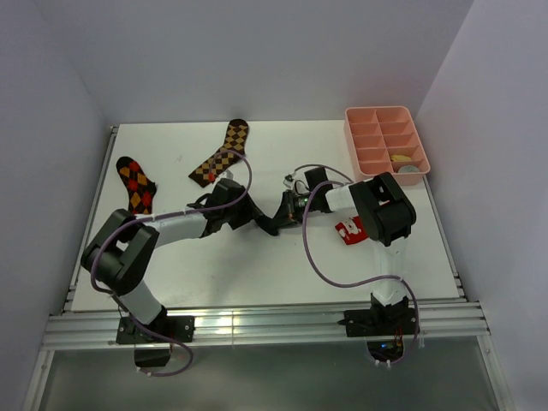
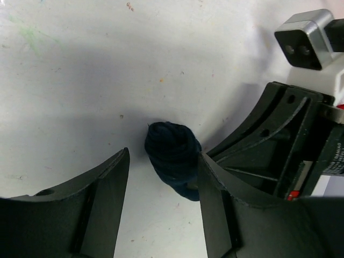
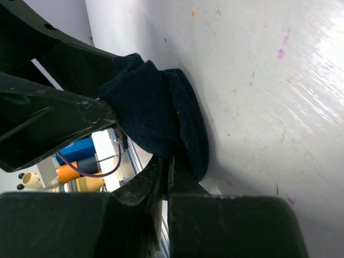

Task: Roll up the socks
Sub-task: Roll the sock at the center of the board.

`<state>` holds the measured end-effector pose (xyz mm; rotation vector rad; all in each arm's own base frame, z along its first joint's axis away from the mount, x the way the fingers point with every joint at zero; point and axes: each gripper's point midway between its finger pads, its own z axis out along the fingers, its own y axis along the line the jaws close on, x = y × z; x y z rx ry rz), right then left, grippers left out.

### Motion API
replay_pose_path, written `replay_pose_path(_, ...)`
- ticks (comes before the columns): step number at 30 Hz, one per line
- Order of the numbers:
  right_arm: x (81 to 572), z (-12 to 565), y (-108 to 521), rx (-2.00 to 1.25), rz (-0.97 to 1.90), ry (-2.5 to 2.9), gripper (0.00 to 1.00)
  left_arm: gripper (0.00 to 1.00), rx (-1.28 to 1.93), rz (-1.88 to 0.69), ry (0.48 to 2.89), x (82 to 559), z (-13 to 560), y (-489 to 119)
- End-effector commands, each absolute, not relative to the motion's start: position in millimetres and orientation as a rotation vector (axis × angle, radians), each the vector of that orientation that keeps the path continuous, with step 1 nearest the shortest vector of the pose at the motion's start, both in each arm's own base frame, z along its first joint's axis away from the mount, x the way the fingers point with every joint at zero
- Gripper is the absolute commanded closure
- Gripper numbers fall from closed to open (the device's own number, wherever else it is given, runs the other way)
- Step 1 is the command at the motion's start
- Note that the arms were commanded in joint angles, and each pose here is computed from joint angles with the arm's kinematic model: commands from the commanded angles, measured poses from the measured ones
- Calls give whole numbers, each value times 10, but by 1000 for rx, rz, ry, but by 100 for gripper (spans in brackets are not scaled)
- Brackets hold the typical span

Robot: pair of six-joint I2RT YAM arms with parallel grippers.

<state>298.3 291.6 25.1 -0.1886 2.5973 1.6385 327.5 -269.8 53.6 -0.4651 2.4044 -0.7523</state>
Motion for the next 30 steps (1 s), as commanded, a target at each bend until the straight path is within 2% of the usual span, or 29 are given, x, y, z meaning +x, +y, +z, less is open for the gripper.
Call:
replay_pose_path(1, 2969, -85, 2786, -76, 1507, 2729, 100, 43, -467, -797, 2378, 3342, 575, -2779)
replay_pose_path(21, 3068, -454, 2629, 2, 1256, 2869, 100, 46, -487, -829, 2427, 3322, 324, -2868)
replay_pose_path(30, 3217, -506, 2520, 62, 1141, 2892, 100, 43, -482, -829, 2434, 3278, 321, -2846)
